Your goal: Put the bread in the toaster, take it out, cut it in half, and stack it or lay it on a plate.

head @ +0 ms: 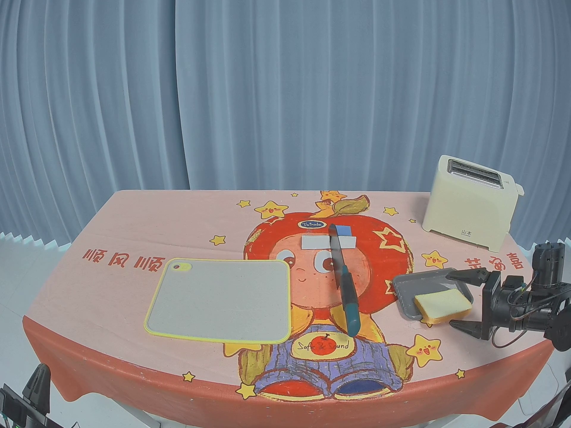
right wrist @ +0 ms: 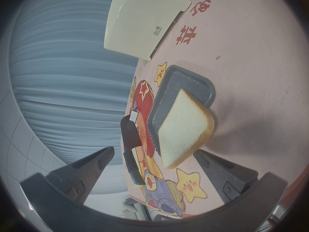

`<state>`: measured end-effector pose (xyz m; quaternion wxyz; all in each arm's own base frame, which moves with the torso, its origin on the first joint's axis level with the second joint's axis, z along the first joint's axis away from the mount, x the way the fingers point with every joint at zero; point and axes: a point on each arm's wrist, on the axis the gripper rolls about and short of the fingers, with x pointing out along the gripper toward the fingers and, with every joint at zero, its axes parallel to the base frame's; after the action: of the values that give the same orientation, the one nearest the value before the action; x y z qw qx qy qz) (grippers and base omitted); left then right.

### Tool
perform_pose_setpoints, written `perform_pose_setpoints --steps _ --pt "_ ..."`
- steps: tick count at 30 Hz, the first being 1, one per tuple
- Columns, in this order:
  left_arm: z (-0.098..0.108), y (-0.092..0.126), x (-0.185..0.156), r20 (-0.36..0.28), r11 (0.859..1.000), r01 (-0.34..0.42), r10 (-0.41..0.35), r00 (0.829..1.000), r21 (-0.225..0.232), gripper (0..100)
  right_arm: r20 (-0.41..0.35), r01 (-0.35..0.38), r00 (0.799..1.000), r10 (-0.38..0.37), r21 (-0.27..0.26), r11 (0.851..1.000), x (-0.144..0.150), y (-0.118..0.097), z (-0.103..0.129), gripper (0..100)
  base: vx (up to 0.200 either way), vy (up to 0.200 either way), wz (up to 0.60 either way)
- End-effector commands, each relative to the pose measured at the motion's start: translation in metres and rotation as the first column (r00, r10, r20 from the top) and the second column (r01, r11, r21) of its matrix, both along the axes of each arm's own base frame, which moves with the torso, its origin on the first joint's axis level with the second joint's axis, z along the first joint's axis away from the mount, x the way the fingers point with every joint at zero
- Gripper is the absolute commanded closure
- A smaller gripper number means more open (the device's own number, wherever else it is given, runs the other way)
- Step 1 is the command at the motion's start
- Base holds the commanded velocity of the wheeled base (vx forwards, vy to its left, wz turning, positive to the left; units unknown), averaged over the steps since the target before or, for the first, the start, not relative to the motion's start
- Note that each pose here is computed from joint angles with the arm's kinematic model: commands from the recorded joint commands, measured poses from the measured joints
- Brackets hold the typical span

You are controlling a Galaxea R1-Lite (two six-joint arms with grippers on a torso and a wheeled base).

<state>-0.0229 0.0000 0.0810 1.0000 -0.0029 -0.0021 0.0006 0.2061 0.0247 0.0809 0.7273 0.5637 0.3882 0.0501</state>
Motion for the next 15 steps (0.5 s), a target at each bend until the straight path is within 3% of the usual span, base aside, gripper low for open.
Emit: perform_pose_setpoints --steps 1,15 --pt "-0.0052 0.0 0.0002 -0.003 1.0 0.0 0.0 1.0 0.0 100 -0.013 0.0 1.0 0.0 0.0 1.0 0.0023 0.0001 -0.0028 0 0.0 0.0 0.0" --pt "-0.0052 0.0 0.0002 -0.003 1.0 0.0 0.0 1.0 0.0 100 -0.019 0.02 1.0 -0.02 -0.001 1.0 0.0083 -0.0037 -0.0047 0 0.0 0.0 0.0"
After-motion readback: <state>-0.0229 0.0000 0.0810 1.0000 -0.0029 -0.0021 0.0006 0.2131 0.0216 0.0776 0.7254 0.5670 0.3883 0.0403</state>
